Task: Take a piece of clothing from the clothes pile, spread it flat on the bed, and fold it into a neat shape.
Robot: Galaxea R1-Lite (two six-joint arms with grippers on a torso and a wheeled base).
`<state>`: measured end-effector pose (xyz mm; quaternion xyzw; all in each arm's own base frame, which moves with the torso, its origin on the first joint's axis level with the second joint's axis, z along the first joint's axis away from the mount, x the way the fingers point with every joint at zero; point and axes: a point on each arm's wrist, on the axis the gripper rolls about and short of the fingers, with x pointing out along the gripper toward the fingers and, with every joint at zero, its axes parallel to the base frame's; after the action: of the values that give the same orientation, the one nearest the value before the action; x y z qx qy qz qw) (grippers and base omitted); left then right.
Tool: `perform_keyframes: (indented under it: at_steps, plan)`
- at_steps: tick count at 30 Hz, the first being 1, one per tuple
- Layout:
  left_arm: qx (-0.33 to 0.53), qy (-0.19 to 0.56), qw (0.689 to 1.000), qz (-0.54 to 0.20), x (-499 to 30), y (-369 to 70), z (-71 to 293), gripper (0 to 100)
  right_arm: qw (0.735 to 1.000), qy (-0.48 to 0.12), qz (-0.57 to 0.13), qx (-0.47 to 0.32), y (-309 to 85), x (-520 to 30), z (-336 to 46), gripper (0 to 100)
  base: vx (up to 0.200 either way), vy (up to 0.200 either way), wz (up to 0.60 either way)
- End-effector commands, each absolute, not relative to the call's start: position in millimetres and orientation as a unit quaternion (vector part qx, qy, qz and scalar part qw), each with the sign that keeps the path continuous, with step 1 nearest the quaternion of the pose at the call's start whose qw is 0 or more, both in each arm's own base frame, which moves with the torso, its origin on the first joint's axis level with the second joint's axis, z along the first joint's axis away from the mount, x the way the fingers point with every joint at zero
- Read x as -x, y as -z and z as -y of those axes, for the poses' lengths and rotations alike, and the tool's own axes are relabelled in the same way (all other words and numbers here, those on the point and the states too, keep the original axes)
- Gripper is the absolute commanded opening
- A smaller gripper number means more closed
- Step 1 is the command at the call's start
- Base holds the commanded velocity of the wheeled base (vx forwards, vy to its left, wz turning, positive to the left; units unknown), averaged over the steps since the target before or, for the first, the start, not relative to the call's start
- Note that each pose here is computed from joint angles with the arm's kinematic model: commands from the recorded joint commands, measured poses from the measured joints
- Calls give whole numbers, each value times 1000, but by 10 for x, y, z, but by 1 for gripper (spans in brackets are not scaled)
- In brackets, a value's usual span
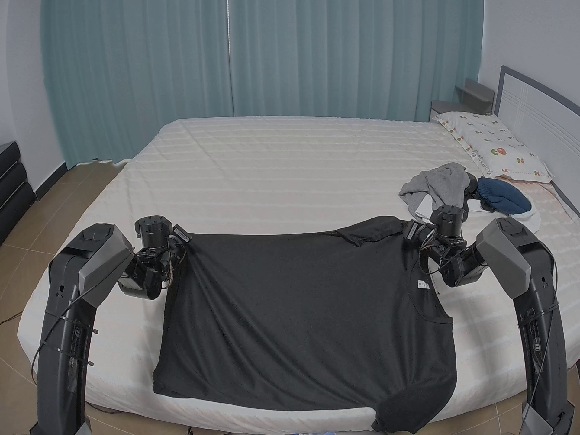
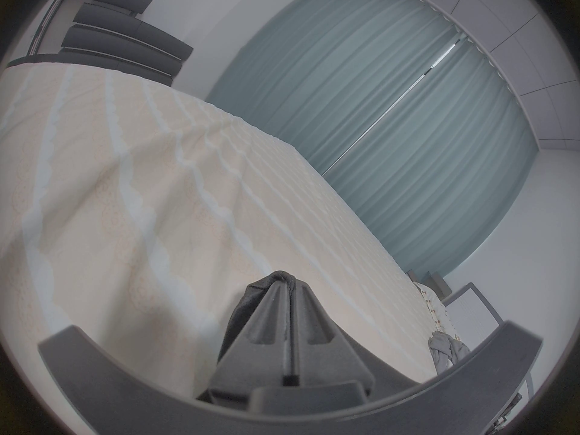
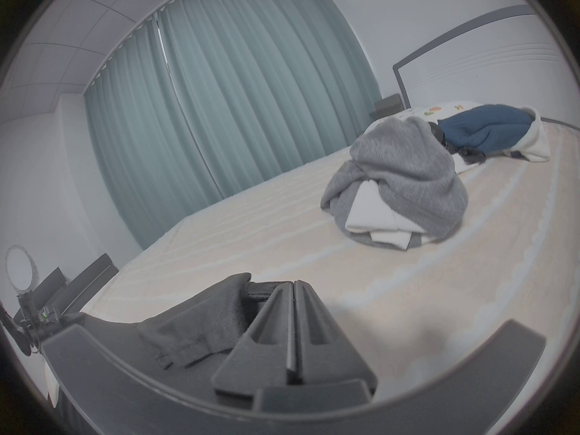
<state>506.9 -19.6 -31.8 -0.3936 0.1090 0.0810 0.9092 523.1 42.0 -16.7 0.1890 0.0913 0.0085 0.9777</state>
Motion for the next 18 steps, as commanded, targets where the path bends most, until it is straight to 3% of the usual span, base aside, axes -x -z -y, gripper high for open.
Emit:
perform_keyframes:
  at_steps: [1,11,18]
  plan:
    - [396,-80,909,-100,-5110,325,188,0,979,0,-79,-190,221,-5301,-373,0,0,0,0]
    - [396,-83,911,-82,-5189,333,171,0,980,19,-49,-190,267,-5430,-364,0,0,0,0]
    - [394,-84,911,-90,-5178,357,187,0,980,26,-70,-187,427,-5401,-400,0,0,0,0]
